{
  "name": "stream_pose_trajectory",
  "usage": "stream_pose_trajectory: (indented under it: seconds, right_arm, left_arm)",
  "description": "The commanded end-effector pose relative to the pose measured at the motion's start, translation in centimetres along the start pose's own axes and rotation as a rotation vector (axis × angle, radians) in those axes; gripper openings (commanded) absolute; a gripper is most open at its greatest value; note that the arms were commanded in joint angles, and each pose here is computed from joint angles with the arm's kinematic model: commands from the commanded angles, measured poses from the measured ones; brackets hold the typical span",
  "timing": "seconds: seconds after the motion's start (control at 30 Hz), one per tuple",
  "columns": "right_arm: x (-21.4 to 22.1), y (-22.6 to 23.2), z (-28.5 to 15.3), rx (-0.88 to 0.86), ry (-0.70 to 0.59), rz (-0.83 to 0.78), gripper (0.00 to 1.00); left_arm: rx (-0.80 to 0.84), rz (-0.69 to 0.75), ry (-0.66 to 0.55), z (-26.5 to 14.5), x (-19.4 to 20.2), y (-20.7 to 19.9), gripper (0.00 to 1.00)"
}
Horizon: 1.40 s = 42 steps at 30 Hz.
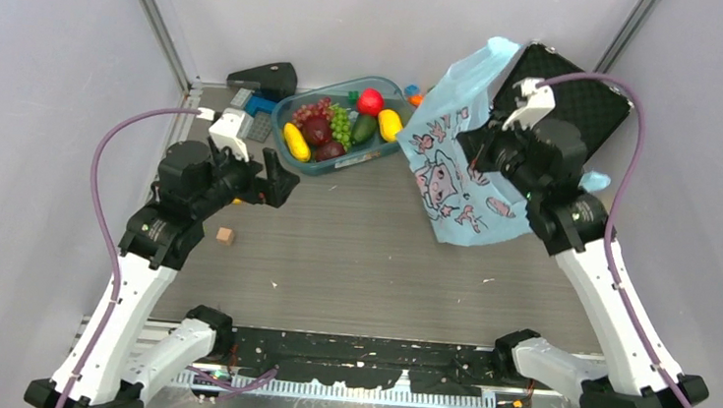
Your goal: Place the fake fruits into the plastic bag and tie a complex knot
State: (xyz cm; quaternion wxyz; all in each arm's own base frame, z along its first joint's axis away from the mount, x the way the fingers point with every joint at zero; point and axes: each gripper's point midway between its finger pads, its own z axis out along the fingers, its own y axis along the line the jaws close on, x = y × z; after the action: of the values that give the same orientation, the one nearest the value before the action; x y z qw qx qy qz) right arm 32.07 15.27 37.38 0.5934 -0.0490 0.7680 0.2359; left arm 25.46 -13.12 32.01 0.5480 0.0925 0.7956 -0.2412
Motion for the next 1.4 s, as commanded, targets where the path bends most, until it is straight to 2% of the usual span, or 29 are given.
stream_pose_trajectory:
  seconds: [0.0,0.17,0.47,0.63,0.8,0.93,1.0,1.07,1.2,1.27,1.3,1.33,1.37]
  right_arm:
    - [2.6,0.4,0.3,0.064,-0.026,0.089,0.05]
    - [6.4,1.9,1.2,0.063,0.028,0.078,0.05]
    - [8.5,4.2,1.8,0.057,0.033,0.057,0.05]
    - [9.2,4.8,2.4,0.066,0.050,0.025,0.05]
    - [10.1,4.9,3.0,0.088,0.068,0.001,0.05]
    - [10.9,5.3,3.5,0.084,0.085,-0.006,0.05]
    - [11.1,5.6,3.6,0.082,0.091,-0.010,0.05]
    - [11.2,5.9,3.7,0.078,0.100,-0.018,0.05]
    - [11.3,6.2,3.6,0.076,0.118,-0.034,0.08]
    - [10.9,6.5,3.2,0.062,0.128,-0.042,0.22]
    - [10.6,6.7,2.9,0.050,0.142,-0.050,0.34]
    - [10.5,7.1,2.6,0.032,0.154,-0.054,0.39]
    - [9.9,7.5,2.2,0.018,0.167,-0.064,0.48]
  left_arm:
    - [0.231,-0.097,-0.066,1.7,-1.1,-5.5,0.91]
    - [0.403,-0.256,-0.098,3.2,-1.7,-9.4,0.94]
    - [0.469,-0.312,-0.150,5.7,-3.6,-12.9,0.99]
    - [0.428,-0.330,-0.189,6.5,-4.3,-12.6,0.99]
    - [0.464,-0.376,-0.234,6.3,-5.3,-13.1,0.99]
    - [0.411,-0.376,-0.260,7.1,-5.7,-12.2,0.97]
    - [0.384,-0.385,-0.250,7.7,-5.4,-11.9,0.88]
    - [0.384,-0.397,-0.242,8.0,-5.2,-11.9,0.69]
    - [0.386,-0.382,-0.231,8.6,-4.9,-12.0,0.37]
    - [0.356,-0.344,-0.218,8.9,-4.5,-11.5,0.16]
    - [0.345,-0.324,-0.208,9.1,-4.2,-11.3,0.03]
    - [0.346,-0.292,-0.196,9.1,-4.0,-11.3,0.00]
    - [0.358,-0.247,-0.182,9.1,-3.9,-11.5,0.00]
